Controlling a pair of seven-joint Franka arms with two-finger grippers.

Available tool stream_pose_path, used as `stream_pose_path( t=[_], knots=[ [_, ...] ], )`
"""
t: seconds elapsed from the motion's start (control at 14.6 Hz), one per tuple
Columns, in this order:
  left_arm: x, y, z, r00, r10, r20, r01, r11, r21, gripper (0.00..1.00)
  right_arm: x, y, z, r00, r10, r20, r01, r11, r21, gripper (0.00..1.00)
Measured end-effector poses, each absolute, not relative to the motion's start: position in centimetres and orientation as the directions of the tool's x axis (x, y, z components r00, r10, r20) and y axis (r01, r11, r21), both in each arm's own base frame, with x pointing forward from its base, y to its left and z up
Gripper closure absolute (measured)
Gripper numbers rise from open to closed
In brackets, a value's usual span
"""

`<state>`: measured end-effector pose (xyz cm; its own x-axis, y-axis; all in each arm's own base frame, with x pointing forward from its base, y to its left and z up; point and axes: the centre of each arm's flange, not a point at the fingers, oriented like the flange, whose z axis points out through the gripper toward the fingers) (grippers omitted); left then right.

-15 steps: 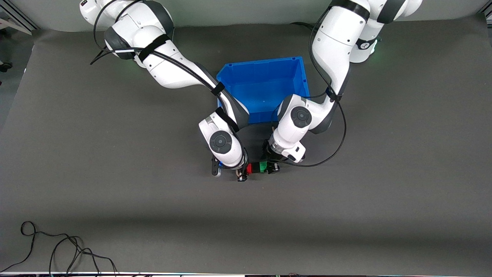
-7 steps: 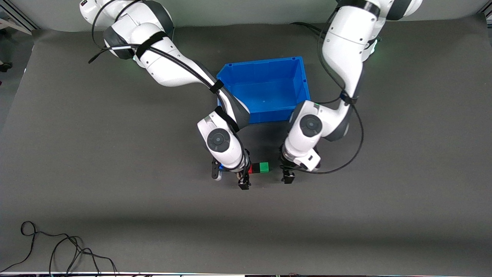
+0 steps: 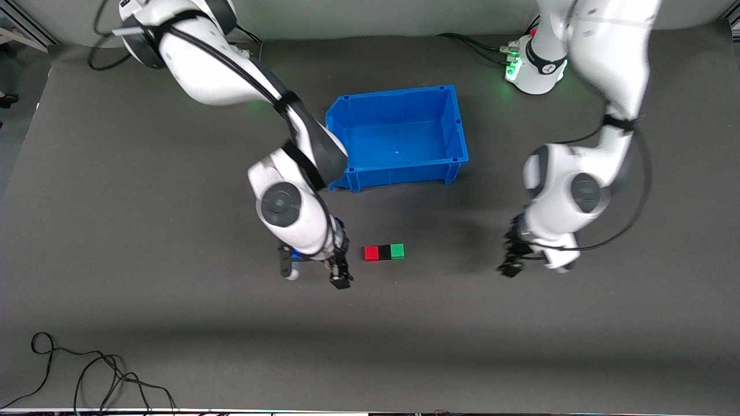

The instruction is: Attach green and red cubes to black cube

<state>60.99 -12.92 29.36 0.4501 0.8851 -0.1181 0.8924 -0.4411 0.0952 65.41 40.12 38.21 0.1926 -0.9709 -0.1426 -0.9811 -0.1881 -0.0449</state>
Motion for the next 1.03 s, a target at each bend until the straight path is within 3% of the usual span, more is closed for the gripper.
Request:
stream_pose_path(
  t=[0.48, 0.75, 1.03],
  knots=[
    [59.3, -0.4, 42.1, 0.872, 0.448, -0.195, 0.473, -0.874, 0.108, 0.00, 62.7, 29.6, 52.8, 0.564, -0.816, -0.122, -0.819, -0.573, 0.044, 0.00],
    [60.3, 0.6, 47.5, 0.981, 0.155, -0.116, 0.167, -0.981, 0.099, 0.00, 61.7, 22.0, 57.2, 0.730, -0.670, -0.134, -0.664, -0.742, 0.092, 0.00],
    [60.1, 0.3, 52.6, 0.994, 0.075, -0.085, 0.081, -0.994, 0.072, 0.00, 60.8, 15.7, 59.3, 0.864, -0.477, -0.158, -0.470, -0.879, 0.080, 0.00]
  ],
)
